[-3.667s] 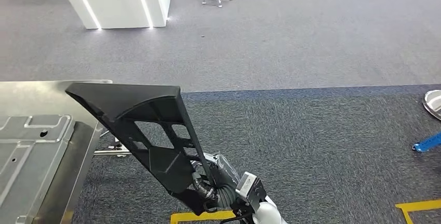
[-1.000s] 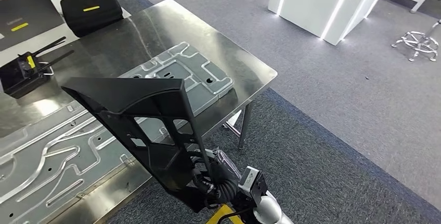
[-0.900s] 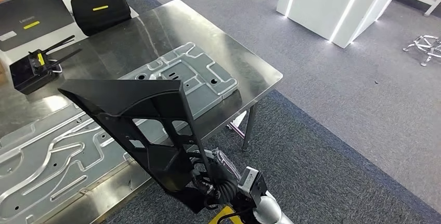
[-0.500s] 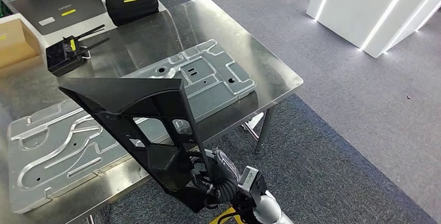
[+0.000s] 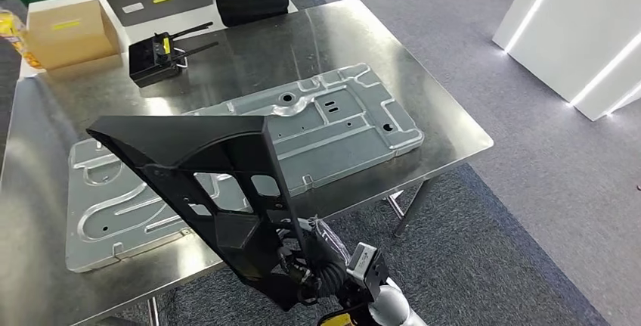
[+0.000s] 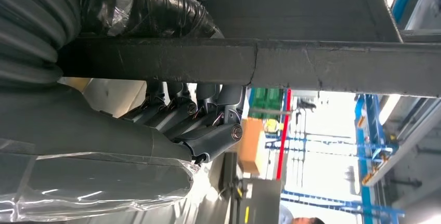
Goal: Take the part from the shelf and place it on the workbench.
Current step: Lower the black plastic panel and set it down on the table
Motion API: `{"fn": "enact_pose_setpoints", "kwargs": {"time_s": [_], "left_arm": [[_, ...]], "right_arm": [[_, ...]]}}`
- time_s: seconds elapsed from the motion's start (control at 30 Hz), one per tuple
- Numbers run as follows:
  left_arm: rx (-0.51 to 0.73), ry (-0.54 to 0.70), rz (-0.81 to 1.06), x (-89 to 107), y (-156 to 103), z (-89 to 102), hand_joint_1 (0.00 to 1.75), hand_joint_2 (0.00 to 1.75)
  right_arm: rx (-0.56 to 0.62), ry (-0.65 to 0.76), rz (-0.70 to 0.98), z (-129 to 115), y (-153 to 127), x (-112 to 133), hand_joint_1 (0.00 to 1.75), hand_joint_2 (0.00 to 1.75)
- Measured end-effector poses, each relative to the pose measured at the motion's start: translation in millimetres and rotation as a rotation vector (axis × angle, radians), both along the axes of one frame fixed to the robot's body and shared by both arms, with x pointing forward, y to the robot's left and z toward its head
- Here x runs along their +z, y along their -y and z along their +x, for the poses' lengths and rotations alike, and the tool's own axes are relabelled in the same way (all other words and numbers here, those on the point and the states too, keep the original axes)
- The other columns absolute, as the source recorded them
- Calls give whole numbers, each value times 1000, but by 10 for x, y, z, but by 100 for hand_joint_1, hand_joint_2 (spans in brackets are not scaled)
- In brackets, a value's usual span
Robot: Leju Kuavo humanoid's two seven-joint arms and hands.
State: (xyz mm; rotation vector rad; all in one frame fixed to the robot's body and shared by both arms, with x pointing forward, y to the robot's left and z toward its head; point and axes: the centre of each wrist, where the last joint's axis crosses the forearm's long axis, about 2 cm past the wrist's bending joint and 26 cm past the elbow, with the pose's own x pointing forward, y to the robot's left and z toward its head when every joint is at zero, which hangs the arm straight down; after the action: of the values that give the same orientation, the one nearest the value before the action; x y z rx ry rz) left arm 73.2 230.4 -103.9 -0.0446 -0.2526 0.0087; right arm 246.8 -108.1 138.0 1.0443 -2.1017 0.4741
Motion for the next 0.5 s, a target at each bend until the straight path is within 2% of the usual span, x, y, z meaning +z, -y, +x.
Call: {"fn": "enact_pose_setpoints", "kwargs": {"time_s": [0.5], "left_arm": [[-3,2,4,1,-11,10,0,175]], "right_arm": [[4,3,7,51,-20,31,175,175]]}}
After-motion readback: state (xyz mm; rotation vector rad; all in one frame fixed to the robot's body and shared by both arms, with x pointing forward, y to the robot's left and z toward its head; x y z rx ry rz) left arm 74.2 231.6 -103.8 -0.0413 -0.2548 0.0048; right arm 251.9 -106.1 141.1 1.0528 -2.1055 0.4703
